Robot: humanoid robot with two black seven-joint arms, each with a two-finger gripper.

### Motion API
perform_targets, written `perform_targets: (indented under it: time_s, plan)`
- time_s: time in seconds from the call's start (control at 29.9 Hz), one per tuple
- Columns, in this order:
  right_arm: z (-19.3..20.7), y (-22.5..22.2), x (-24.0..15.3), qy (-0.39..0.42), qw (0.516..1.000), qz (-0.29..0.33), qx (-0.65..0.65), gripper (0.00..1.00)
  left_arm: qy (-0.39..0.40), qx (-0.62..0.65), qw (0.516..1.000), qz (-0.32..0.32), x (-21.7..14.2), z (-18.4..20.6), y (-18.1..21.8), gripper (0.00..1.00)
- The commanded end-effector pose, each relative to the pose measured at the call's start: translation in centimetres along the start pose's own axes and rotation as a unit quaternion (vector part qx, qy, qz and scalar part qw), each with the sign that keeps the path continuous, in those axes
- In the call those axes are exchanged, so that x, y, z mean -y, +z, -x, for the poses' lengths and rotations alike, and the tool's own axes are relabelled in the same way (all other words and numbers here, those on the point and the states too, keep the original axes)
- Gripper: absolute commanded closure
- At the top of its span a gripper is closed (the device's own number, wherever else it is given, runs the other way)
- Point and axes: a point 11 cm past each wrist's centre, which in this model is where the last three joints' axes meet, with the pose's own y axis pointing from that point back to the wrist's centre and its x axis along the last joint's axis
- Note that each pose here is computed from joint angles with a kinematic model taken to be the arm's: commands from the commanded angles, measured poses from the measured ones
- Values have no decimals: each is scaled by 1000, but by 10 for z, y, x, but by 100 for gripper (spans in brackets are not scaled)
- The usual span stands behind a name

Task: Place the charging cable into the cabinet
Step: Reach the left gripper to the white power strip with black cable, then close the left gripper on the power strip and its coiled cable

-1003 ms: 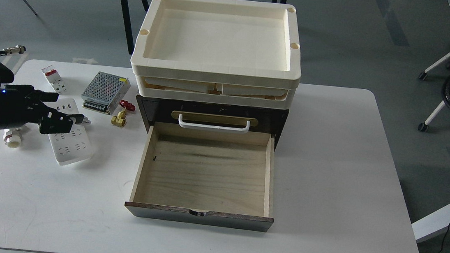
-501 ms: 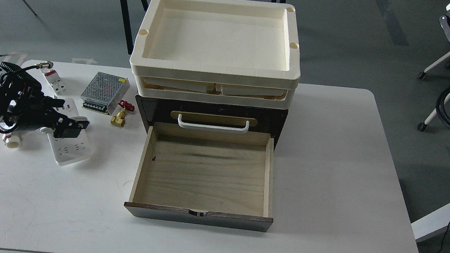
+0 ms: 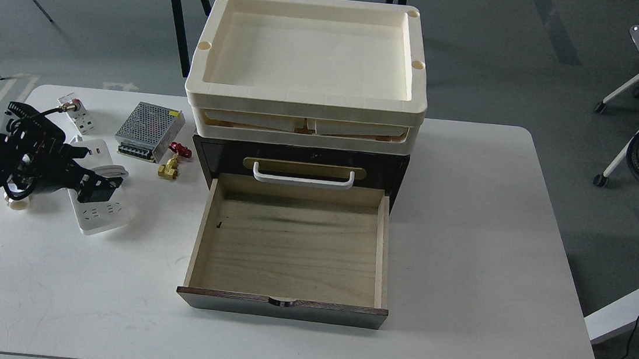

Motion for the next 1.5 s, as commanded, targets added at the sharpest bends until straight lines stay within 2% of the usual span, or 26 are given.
perform_targets:
  time_s: [0.0, 0.2, 0.53, 0.87, 1.14, 1.34, 1.47]
  plan:
    - [-1, 1, -1, 1, 1000, 1, -1, 1, -2, 1, 1000, 2, 2, 1, 3, 20]
    - [-1, 1, -1, 1, 1000, 1, 0, 1, -22, 12, 1000, -10, 4, 13, -2, 27]
    - [-2, 2, -2, 3, 1000, 2, -1, 1, 7, 24, 1000, -15, 7, 10, -2, 27]
    - [-6, 1, -5, 7, 1000, 2, -2, 1, 9, 26, 1000, -15, 7, 9, -2, 36]
    - [-6, 0, -5, 8, 1000, 1, -2, 1, 12, 31, 999, -13, 8, 15, 0, 37]
    - [-6, 1, -5, 7, 1000, 1, -2, 1, 12, 32, 999, -12, 8, 15, 0, 46]
    - [-6, 1, -6, 8, 1000, 1, -1, 1, 20, 35, 999, -12, 8, 13, 0, 60]
